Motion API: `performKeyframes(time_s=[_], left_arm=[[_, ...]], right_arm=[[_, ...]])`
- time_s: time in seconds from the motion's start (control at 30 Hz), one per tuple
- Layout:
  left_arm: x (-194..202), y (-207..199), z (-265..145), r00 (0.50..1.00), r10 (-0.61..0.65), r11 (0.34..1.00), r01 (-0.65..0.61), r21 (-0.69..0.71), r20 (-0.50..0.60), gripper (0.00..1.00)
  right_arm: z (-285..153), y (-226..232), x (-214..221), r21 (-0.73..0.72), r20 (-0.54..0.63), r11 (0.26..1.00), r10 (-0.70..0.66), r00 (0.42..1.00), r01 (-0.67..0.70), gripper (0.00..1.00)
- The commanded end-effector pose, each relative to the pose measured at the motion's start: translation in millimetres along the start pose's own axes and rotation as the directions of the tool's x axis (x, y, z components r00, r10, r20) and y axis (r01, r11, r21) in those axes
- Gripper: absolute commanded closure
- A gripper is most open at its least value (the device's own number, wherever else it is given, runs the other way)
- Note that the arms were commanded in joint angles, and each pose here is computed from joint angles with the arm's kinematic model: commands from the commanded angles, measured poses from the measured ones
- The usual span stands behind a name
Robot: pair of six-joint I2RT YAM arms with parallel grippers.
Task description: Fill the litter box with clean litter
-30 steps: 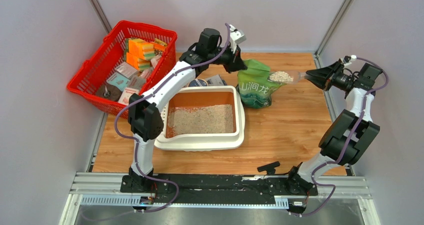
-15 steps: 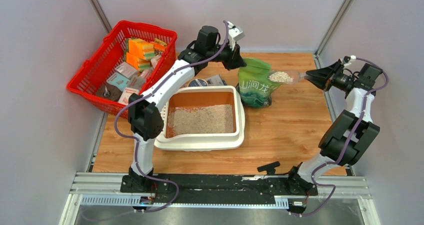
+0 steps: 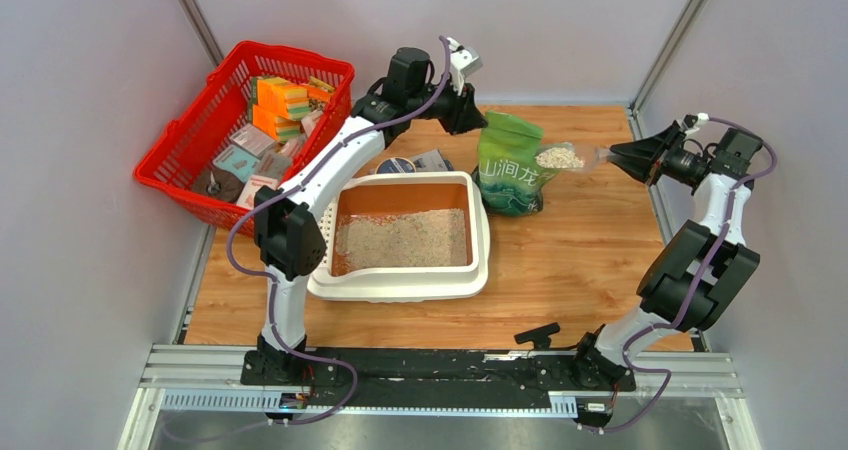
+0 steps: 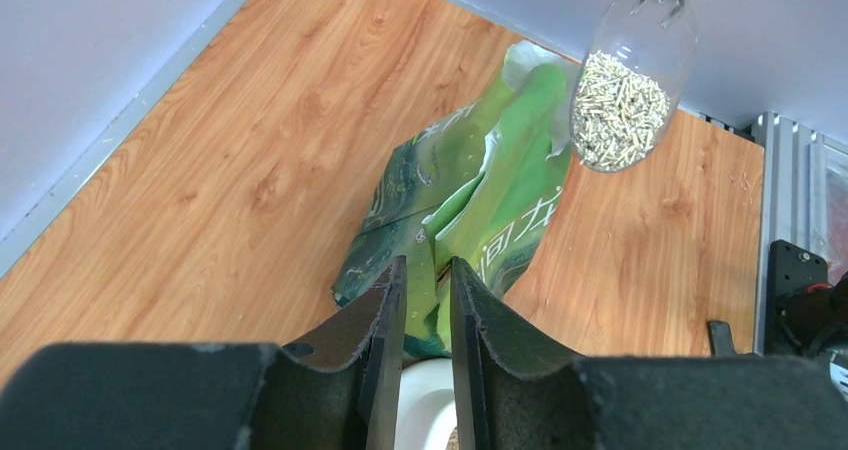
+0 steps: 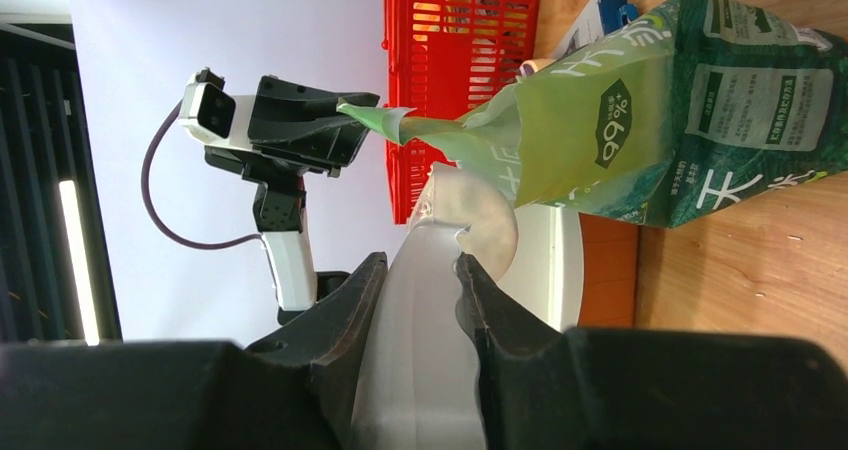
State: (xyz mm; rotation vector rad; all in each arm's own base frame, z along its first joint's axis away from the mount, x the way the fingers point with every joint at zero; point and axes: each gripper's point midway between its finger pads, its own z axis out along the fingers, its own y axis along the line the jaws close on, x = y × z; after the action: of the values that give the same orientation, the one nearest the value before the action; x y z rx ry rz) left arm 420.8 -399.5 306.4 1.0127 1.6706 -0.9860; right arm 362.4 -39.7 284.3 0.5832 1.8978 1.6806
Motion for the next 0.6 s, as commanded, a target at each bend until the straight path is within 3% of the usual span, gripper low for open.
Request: performKeyframes(time_s=[0.0, 0.57], left_arm=[[-31, -3, -10, 0.996, 0.062, 0.998, -0.062, -0.015, 0.063, 0.7], [-29, 14, -25, 0.996, 0.081, 0.995, -0.079, -0.061, 0.045, 0.69]], right_arm=[[-2, 33, 18, -0.068, -0.062, 0.995, -0.07, 0.996, 0.066, 1.0], [19, 45, 54, -0.123, -0.191, 0.992, -0.041, 0.981, 0.018, 1.0]])
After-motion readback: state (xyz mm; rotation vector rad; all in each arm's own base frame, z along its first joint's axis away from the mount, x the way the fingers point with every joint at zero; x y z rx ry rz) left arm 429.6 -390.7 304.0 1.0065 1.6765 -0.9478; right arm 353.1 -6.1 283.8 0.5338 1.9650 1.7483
